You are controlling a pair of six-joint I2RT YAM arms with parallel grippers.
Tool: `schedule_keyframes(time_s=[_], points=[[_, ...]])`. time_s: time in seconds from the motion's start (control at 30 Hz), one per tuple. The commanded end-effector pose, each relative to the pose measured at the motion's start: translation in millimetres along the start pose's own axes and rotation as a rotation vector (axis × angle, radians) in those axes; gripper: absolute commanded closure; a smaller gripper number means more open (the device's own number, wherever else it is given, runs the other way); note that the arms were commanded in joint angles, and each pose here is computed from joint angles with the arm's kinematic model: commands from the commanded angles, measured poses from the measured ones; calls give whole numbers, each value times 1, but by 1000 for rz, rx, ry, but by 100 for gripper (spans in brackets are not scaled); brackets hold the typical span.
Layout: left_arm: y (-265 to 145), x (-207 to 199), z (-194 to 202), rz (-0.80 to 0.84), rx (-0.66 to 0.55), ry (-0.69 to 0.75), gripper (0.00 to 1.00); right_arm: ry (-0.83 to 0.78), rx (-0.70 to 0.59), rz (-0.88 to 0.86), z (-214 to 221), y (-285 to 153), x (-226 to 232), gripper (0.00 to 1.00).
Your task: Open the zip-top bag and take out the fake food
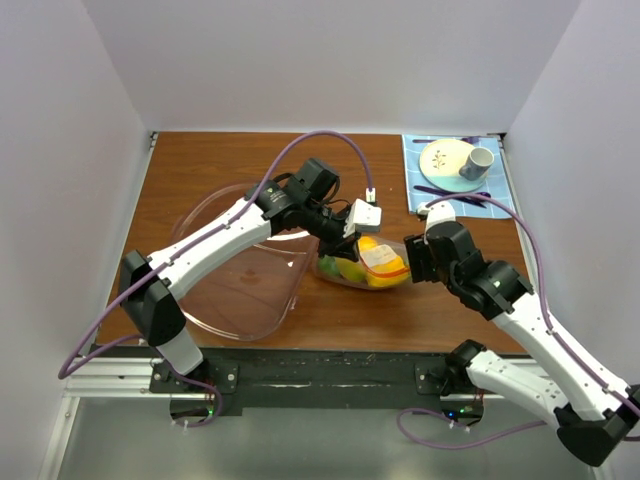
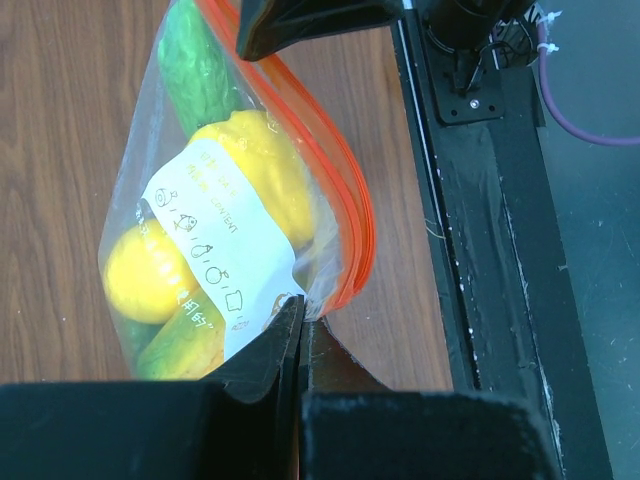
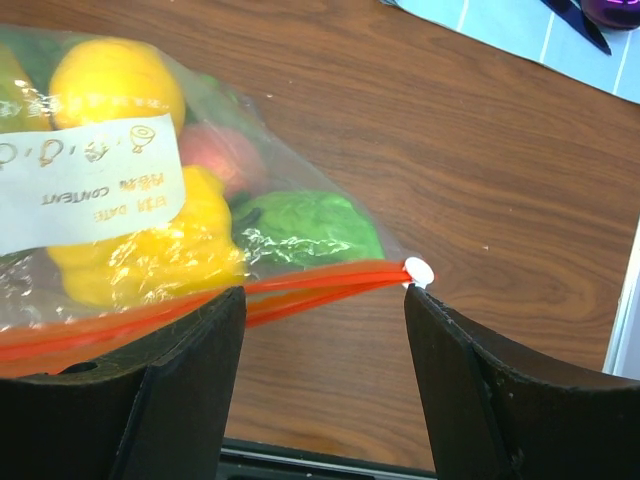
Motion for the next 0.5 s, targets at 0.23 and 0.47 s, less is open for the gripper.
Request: schedule_keyframes(time_s=[0.23,0.47], points=[[-10,-2,-23,-26,-86,-3,80,42,-124,-112,-24,-8,8,33],[-15,-3,-45,-20,-136,-9,69,30,-103,-148,-20,6,19,32]])
Point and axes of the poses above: each gripper's point midway between its finger pads, its own y axis out along the fingers, its own x axis along the line the jaws close on, z = x × y, the point moved 7 cm from there along -y, back along the fingers, and after that the axes turned 13 degrees about -y, right-handed, at the moved point
